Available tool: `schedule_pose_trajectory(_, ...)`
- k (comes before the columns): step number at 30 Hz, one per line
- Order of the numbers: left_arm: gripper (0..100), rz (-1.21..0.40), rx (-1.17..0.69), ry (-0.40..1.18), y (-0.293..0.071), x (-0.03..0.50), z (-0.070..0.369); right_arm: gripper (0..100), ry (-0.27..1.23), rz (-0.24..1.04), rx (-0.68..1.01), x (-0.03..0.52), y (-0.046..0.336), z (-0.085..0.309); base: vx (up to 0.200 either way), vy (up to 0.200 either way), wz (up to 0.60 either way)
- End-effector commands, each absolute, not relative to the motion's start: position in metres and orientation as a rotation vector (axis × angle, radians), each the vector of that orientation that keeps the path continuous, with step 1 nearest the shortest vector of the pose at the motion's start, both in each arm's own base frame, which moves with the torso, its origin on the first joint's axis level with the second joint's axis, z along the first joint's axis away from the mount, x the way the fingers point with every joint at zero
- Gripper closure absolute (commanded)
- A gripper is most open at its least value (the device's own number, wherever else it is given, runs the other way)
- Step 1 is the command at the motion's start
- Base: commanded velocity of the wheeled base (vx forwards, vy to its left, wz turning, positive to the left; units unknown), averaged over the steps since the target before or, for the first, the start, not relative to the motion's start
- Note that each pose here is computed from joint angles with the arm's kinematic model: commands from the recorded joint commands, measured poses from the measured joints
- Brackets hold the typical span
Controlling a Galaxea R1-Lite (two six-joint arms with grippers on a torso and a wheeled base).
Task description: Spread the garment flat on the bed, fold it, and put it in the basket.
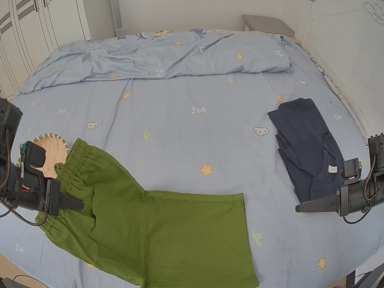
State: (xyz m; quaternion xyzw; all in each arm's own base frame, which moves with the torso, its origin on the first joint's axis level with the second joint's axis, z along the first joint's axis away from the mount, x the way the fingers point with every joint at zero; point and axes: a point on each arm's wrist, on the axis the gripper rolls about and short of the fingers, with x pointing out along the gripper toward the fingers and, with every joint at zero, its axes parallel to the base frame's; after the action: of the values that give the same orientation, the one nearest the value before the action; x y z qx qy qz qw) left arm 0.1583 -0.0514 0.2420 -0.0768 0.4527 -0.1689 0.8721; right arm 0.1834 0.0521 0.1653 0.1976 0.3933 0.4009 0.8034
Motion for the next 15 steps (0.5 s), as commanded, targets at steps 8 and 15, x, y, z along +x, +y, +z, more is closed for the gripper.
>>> schedule_pose_trajectory(8,100,-0.477,-0.140,0.995,-0.133,0.184,0.248,0,0.846,0.849,0.427,0.184,0.051,0.163,0.000,0.000,0.00)
schedule_pose_trajectory(15,100,-0.535,-0.111,1.004,-0.155,0.186,0.241,0,0.855,0.846,0.428,0.185,0.051,0.161,0.000,0.000,0.00)
